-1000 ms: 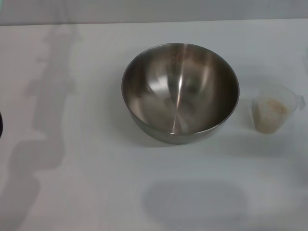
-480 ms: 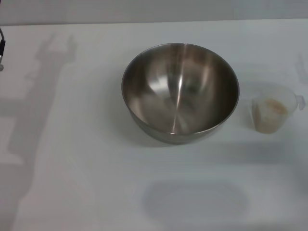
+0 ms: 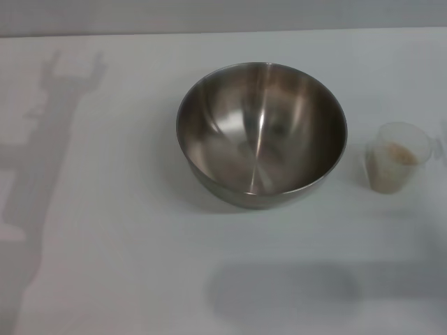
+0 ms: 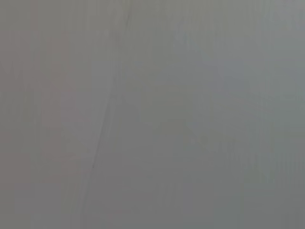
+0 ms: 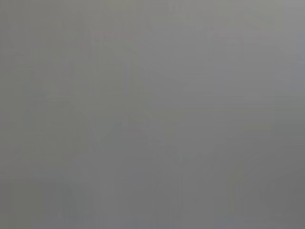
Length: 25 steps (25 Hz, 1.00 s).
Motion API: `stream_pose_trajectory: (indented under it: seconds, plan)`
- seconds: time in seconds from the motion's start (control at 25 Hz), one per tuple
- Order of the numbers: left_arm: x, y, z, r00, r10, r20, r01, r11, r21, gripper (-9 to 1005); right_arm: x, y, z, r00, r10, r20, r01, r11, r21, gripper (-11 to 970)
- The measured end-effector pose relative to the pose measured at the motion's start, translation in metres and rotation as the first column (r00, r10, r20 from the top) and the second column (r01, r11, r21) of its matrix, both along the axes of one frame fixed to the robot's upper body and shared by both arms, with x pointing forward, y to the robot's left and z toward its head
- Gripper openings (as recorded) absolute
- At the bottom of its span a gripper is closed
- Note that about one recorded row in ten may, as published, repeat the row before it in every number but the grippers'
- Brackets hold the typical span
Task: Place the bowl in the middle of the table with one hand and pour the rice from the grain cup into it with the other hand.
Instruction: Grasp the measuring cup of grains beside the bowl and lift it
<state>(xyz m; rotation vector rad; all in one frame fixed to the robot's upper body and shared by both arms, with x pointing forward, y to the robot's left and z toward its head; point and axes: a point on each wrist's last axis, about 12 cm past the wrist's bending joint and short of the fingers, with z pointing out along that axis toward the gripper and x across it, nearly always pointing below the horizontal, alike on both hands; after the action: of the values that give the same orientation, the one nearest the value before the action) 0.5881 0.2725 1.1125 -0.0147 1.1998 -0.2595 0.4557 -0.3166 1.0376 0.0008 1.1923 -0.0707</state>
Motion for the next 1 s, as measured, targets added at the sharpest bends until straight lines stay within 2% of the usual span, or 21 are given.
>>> stream_pose_trajectory:
  seconds: [0.04, 0.08, 0.24, 0.28, 0.32, 0.44, 0.72, 1.0]
  plan:
    - [0.0, 0.002, 0.0, 1.0, 0.006, -0.004, -0.006, 1.0, 0.001, 785, -0.012, 0.003, -0.006, 1.0, 0.001, -0.023, -0.001, 1.0, -0.003, 684]
    - [0.0, 0.002, 0.0, 1.0, 0.006, -0.004, -0.006, 1.0, 0.001, 797, -0.012, 0.003, -0.006, 1.0, 0.001, -0.023, -0.001, 1.0, -0.003, 684]
    - [-0.001, 0.003, -0.002, 1.0, 0.005, -0.008, -0.004, 1.0, 0.022, 846, -0.038, 0.019, -0.02, 0.995, 0.017, -0.1, -0.021, 0.999, -0.041, 684]
    - [-0.001, 0.003, -0.002, 1.0, 0.005, -0.008, -0.004, 1.0, 0.022, 859, -0.038, 0.019, -0.02, 0.995, 0.017, -0.1, -0.021, 0.999, -0.041, 684]
    - [-0.001, 0.003, -0.002, 1.0, 0.003, -0.01, -0.003, 0.999, 0.032, 871, -0.047, 0.025, -0.025, 0.991, 0.027, -0.129, -0.032, 0.999, -0.034, 684]
    - [-0.001, 0.005, -0.003, 1.0, 0.007, -0.011, -0.007, 0.999, 0.037, 871, -0.059, 0.026, -0.031, 0.985, 0.034, -0.168, -0.04, 0.999, -0.03, 684]
    - [-0.002, 0.006, -0.004, 1.0, 0.005, -0.016, -0.004, 0.999, 0.041, 870, -0.073, 0.021, -0.041, 0.97, 0.021, -0.241, -0.033, 0.998, -0.046, 685]
    - [-0.003, 0.007, -0.005, 1.0, 0.005, -0.017, -0.004, 0.998, 0.055, 870, -0.071, 0.021, -0.049, 0.951, 0.031, -0.308, -0.048, 0.998, -0.048, 685]
